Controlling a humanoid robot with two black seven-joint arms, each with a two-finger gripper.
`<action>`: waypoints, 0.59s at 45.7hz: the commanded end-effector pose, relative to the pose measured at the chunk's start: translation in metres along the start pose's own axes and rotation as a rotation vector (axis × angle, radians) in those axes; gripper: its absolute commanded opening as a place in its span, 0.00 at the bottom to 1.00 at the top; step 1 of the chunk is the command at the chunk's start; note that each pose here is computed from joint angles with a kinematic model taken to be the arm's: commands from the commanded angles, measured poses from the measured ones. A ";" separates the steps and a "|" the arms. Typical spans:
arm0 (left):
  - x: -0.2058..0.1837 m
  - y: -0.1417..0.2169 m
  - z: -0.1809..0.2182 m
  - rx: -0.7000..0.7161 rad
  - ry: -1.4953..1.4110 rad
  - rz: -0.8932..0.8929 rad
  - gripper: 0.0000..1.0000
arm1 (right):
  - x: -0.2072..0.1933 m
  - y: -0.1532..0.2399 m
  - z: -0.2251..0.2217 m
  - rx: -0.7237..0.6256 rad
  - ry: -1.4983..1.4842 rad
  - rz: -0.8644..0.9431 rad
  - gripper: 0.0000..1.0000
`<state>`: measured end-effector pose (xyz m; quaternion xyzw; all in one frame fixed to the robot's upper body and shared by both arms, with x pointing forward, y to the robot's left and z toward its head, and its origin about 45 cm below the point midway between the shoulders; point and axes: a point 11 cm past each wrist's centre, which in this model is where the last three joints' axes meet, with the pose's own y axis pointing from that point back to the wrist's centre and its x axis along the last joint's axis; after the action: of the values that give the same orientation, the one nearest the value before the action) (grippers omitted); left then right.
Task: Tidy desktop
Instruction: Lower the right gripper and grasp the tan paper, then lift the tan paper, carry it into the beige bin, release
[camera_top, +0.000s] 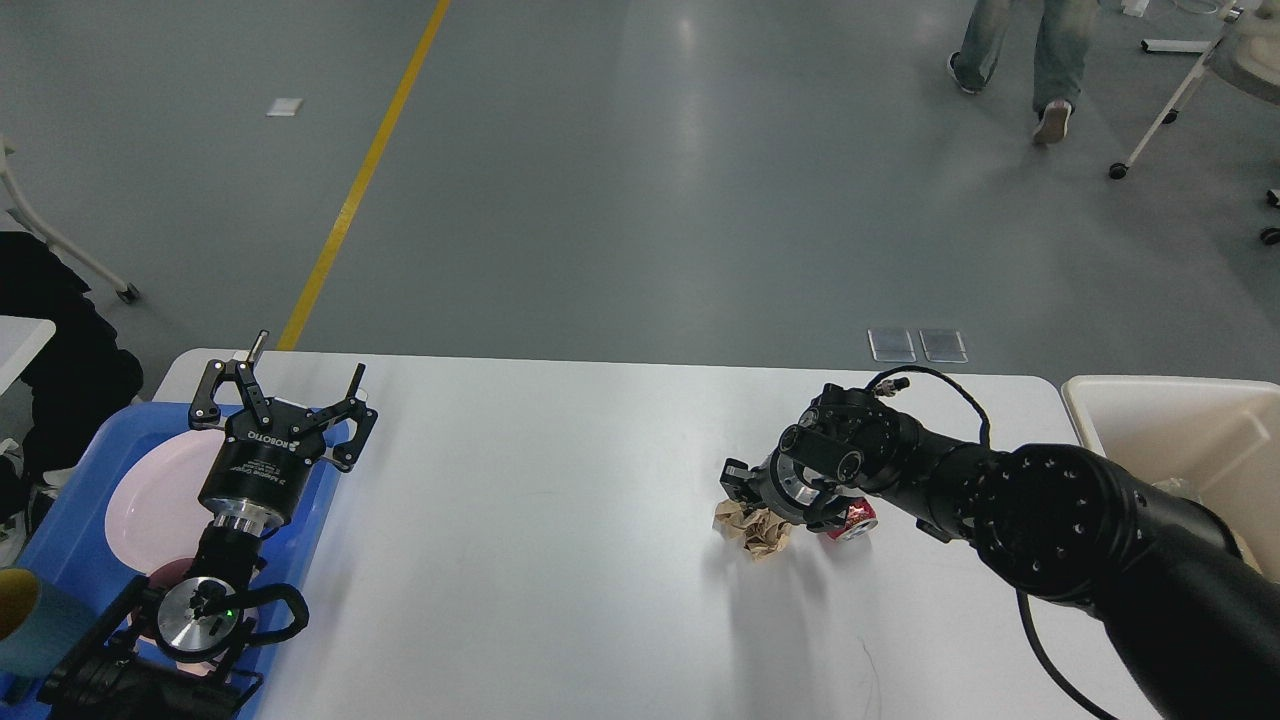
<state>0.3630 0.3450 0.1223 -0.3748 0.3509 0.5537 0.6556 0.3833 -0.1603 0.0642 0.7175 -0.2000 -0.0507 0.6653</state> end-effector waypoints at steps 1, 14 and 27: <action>0.000 0.000 0.000 0.000 0.000 0.001 0.96 | 0.011 0.013 0.011 -0.014 0.004 -0.041 0.00; 0.000 0.000 0.000 0.000 0.000 0.001 0.96 | 0.029 0.119 0.012 -0.020 0.155 -0.113 0.00; 0.001 0.001 0.000 0.000 0.000 0.003 0.96 | 0.056 0.225 0.048 -0.104 0.250 -0.174 0.00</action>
<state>0.3630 0.3450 0.1220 -0.3746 0.3512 0.5542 0.6551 0.3735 -0.2068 0.2490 0.7126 -0.0685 -0.0204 0.6979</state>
